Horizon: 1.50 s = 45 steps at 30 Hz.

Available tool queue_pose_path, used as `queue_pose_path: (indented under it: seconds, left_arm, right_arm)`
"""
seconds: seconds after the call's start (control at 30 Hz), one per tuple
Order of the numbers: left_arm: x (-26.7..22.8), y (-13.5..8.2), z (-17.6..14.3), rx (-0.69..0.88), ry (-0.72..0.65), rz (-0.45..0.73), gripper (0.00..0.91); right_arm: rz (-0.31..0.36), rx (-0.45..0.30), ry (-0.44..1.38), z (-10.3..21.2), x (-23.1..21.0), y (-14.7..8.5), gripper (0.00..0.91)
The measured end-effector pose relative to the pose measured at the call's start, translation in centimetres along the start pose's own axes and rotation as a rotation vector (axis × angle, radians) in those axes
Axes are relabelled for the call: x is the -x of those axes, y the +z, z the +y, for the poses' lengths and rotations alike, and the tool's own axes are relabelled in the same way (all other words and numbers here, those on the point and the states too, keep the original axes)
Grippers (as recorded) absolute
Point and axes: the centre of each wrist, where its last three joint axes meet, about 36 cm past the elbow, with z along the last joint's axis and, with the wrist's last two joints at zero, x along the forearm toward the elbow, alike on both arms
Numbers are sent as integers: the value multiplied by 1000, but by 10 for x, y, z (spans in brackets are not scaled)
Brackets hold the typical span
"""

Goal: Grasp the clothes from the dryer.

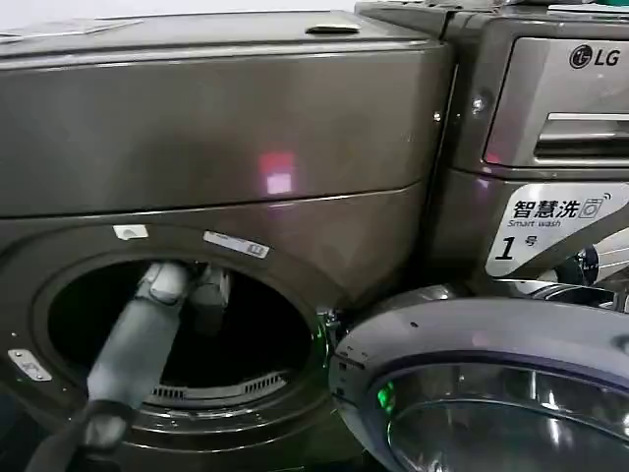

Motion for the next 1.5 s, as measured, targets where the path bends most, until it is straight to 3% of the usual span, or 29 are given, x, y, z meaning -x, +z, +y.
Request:
queue_pose_path:
  seconds: [0.33,0.63,1.5]
  left_arm:
    - [-15,-17,-45,-286,-234,-163,0]
    - [-41,-14,-84,-451,-371,-247,0]
    - [-68,-6,-95,-525,-439,-264,0]
  right_arm:
    - [-5,-47,10,3,2,1,907]
    - [-26,-67,5,3,3,-1,907]
    - [-60,-65,-12,1,5,-13,907]
